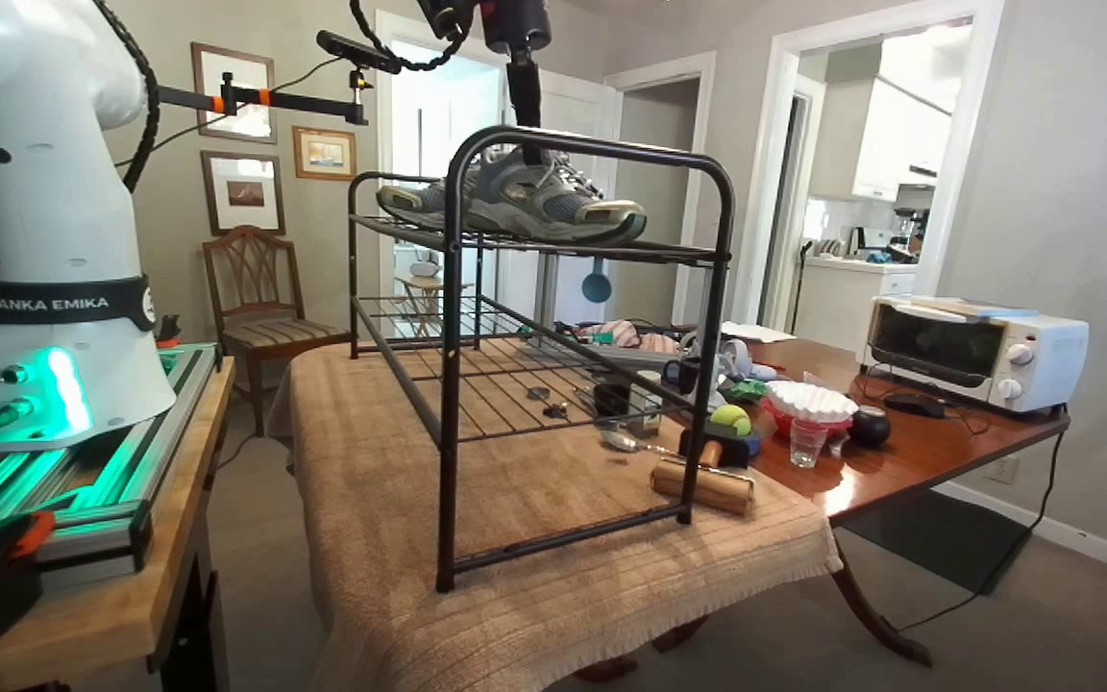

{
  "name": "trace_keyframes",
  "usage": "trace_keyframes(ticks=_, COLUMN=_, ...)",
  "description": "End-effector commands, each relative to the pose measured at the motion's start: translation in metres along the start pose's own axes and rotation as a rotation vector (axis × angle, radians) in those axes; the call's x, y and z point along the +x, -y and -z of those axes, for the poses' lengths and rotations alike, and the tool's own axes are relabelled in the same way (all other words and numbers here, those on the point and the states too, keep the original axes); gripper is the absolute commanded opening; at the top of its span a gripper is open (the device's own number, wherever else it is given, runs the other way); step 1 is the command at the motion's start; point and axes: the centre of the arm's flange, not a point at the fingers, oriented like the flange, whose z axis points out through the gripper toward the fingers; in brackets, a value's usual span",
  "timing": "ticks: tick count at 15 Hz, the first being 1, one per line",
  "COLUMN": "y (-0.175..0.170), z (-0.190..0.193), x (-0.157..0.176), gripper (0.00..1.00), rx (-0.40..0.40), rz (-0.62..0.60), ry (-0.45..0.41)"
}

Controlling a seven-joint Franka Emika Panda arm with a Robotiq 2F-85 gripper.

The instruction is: Move the shoe on the stand

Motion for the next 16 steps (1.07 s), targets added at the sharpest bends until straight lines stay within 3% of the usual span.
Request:
trace_keyframes(ticks=1, y=-0.013, z=0.006, x=-0.012, gripper=0.04, rx=0.054, rz=0.126, ry=-0.012)
trace_keyframes(ticks=9, y=-0.033, z=0.016, x=-0.012, gripper=0.04, rx=0.094, rz=0.477, ry=-0.031)
trace_keyframes(ticks=16, y=-0.045, z=0.020, x=-0.011, gripper=0.04, rx=0.192, rz=0.842, ry=-0.044)
